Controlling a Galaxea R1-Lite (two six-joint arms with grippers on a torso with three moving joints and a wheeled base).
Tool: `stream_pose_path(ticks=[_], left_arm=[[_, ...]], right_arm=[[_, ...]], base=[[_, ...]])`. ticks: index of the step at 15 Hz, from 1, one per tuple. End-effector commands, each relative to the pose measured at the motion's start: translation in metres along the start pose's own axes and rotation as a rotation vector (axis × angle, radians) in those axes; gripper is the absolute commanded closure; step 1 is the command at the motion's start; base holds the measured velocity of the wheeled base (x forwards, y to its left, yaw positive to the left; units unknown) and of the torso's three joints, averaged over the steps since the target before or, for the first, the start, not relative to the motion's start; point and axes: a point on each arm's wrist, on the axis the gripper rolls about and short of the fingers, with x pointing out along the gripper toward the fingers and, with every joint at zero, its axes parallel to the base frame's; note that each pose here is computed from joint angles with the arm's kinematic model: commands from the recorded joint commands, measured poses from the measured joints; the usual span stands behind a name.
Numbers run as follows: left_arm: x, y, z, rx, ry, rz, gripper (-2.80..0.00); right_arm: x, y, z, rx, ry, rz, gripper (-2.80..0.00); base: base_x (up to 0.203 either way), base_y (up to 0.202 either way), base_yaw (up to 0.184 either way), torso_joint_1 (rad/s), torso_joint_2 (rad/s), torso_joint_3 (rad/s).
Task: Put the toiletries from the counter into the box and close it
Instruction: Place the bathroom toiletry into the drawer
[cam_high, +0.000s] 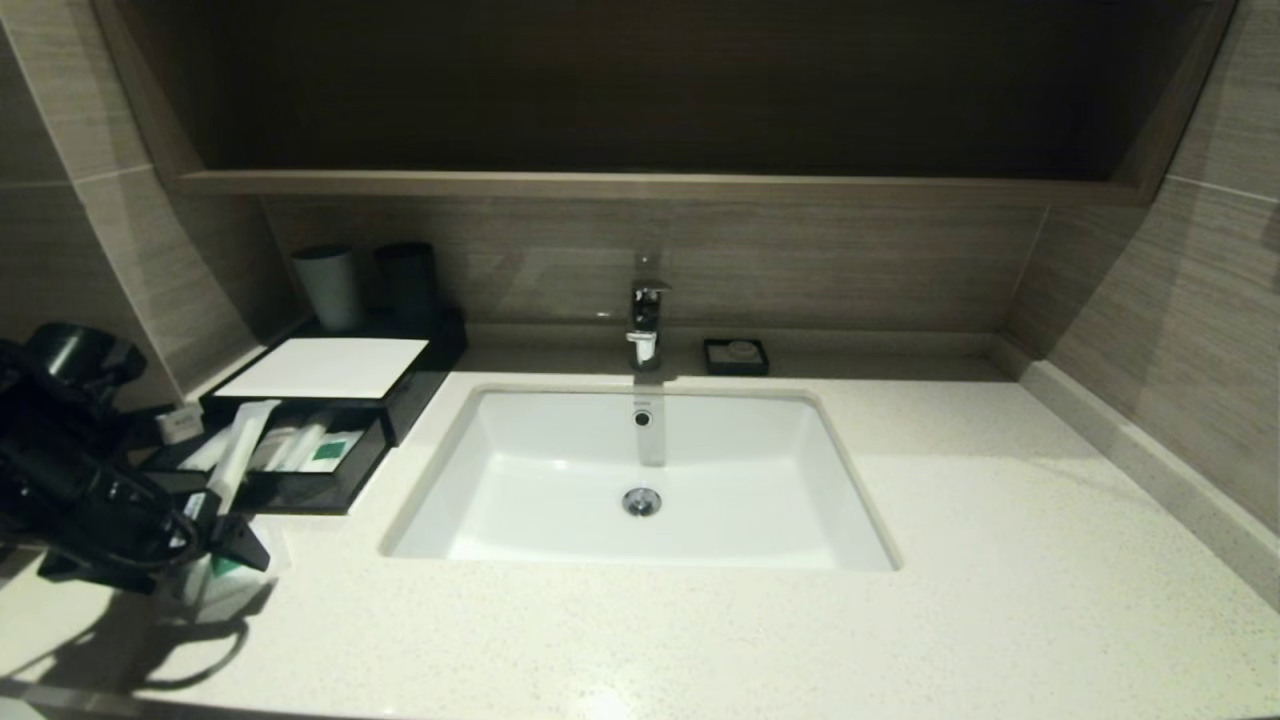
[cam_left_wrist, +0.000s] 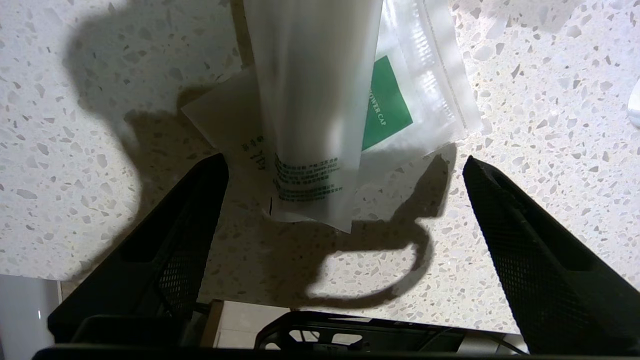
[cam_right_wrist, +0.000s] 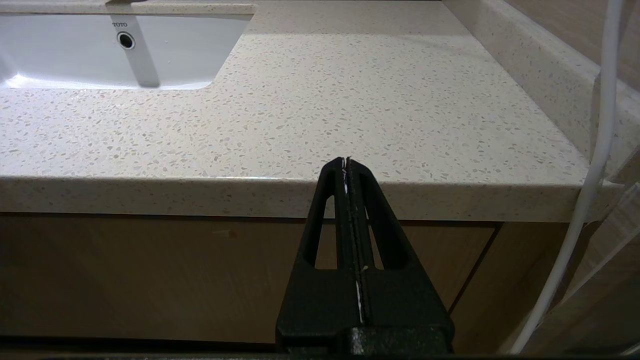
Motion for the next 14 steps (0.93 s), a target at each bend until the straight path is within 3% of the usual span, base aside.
stream_pose_path(ticks=[1,2,9,14], left_arm=[[0.001,0.000,0.000,-0.001,0.008,-0.001,-2.80],[0.002,0.000,0.000,0.000,0.010,-0.002,0.00],[0.002,0.000,0.000,-0.002,0.011,0.000,0.00],[-0.009,0.000,0.002,0.009,-0.035,0.006,0.00]], right_arm=[[0.000,0.000,0.000,0.000,0.000,0.001,0.00],[0.000,0.000,0.000,0.000,0.000,0.000,0.00],[0.000,0.000,0.000,0.000,0.000,0.000,0.00],[0.000,0.000,0.000,0.000,0.000,0.000,0.00]], base=[[0.000,0.000,0.000,0.000,0.00,0.000],[0.000,0.000,0.000,0.000,0.00,0.000],[0.000,0.000,0.000,0.000,0.00,0.000],[0.000,0.000,0.000,0.000,0.00,0.000]])
